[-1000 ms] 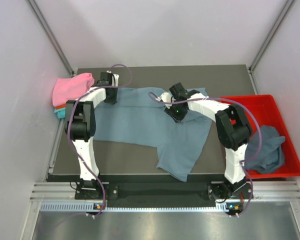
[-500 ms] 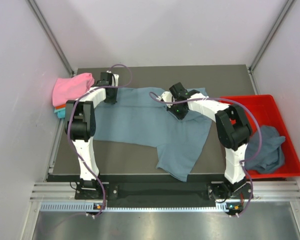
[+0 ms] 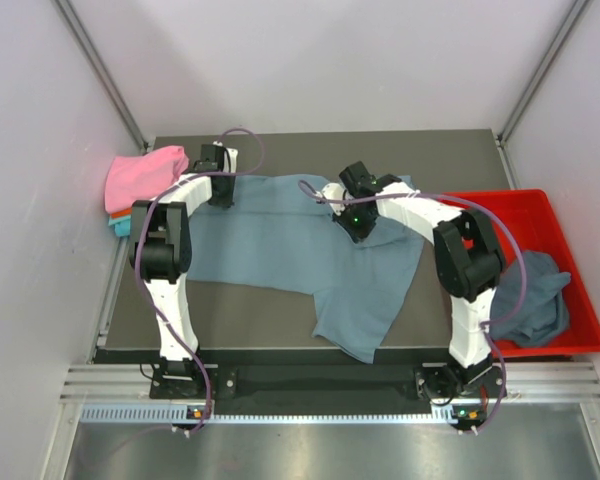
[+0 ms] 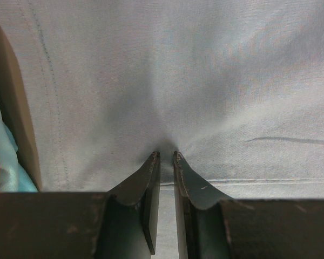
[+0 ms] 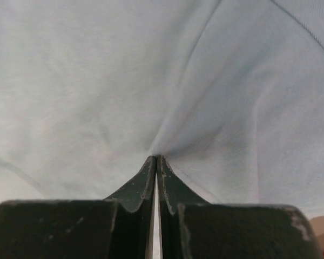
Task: Fold and stack the t-shirts
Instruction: Fold the tshirt
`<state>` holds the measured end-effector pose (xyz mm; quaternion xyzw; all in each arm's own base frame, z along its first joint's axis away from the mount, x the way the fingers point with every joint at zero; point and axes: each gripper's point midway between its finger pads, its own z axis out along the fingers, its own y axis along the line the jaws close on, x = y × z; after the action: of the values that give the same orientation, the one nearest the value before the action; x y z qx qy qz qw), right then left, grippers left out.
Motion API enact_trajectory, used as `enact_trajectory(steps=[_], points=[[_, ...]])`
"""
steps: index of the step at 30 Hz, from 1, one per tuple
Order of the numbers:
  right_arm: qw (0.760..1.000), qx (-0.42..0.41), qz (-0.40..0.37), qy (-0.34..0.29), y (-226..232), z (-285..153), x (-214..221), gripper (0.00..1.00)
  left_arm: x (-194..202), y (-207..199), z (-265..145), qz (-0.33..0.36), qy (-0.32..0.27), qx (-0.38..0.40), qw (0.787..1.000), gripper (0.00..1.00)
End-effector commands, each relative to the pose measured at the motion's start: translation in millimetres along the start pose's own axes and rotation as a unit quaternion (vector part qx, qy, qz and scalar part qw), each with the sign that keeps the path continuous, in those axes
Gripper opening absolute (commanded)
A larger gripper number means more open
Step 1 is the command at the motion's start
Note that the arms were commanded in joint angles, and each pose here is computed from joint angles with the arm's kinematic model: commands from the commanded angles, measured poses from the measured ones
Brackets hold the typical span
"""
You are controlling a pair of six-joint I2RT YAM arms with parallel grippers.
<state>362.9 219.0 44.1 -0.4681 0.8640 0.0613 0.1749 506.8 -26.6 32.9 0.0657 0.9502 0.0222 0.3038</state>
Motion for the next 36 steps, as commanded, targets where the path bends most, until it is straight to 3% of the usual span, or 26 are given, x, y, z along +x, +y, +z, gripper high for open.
enact_trajectory(steps=[1,7,12,13,14,17,27,30,36], points=[[0.997,-0.048,0.006,-0.060,16,-57,-33,0.00,-14,3,-15,-0.001,-0.019,-0.005,1.000,0.21],[0.992,-0.083,0.007,-0.090,28,-79,-45,0.00,-13,-1,-12,0.000,-0.017,-0.001,1.000,0.21],[0.994,-0.094,0.011,-0.060,29,-64,-30,0.01,-16,-4,-13,0.002,-0.021,0.001,1.000,0.21],[0.994,-0.094,0.017,-0.050,26,-60,-26,0.06,-15,-4,-12,0.003,-0.020,0.001,1.000,0.21],[0.994,-0.095,0.023,-0.043,24,-55,-22,0.24,-16,-4,-13,0.003,-0.020,0.000,1.000,0.21],[0.993,-0.088,0.056,-0.053,9,-58,-23,0.38,-16,-3,-13,0.006,-0.020,-0.001,1.000,0.21],[0.967,0.043,0.201,-0.153,-148,-95,-47,0.40,-20,0,-20,0.012,-0.024,-0.008,1.000,0.20],[0.959,0.063,0.232,-0.149,-191,-83,-33,0.39,-21,2,-23,0.017,-0.026,-0.012,0.999,0.21],[0.954,0.076,0.263,-0.121,-219,-50,-9,0.39,-15,11,-27,0.027,-0.020,-0.033,0.999,0.21]])
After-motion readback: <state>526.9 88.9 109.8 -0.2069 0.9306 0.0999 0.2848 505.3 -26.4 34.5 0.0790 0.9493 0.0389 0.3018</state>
